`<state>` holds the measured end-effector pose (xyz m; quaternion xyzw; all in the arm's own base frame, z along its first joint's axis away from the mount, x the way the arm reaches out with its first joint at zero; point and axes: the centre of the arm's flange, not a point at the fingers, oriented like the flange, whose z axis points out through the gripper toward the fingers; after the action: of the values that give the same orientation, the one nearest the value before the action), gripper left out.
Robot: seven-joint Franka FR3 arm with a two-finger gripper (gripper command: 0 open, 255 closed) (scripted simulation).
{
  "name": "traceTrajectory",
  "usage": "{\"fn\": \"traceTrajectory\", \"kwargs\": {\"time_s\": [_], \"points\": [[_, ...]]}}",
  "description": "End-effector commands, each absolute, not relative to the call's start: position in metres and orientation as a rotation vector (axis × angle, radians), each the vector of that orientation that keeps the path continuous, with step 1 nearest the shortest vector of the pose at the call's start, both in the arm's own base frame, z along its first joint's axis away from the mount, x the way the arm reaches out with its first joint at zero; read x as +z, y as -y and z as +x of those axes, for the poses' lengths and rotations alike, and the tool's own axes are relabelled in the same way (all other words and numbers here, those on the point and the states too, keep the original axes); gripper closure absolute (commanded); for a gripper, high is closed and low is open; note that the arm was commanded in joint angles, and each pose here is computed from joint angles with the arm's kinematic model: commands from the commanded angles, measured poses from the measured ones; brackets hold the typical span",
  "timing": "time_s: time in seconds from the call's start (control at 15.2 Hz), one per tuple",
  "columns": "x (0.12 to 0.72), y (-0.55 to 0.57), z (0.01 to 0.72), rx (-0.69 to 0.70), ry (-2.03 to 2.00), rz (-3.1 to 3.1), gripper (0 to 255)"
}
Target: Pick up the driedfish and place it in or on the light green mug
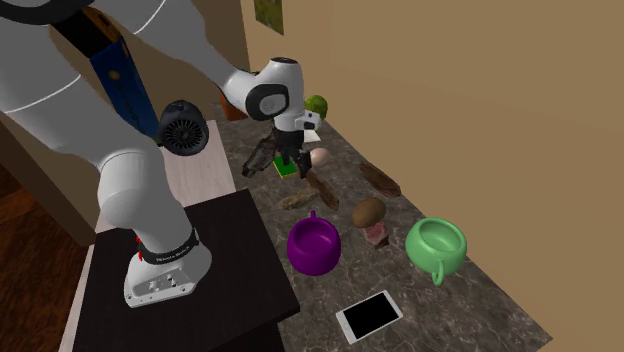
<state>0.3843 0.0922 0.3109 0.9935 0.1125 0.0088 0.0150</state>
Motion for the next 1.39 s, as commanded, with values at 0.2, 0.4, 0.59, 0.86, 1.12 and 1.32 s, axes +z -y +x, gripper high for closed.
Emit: {"fn": "traceTrajectory", "kwargs": {"time_s": [0.2,0.4,0.59,0.86,1.12,1.32], "points": [[0.245,-0.109,0.402,0.008,-0.366,3.070,0],[0.207,-0.117,0.410,-0.005,-0.374,3.055,0],[0.189,-0.120,0.413,-0.010,-0.377,3.050,0],[0.167,-0.118,0.414,-0.010,-0.377,3.050,0],[0.154,-0.117,0.414,-0.010,-0.377,3.050,0],[0.154,-0.117,0.414,-0.010,-0.377,3.050,0]]}}
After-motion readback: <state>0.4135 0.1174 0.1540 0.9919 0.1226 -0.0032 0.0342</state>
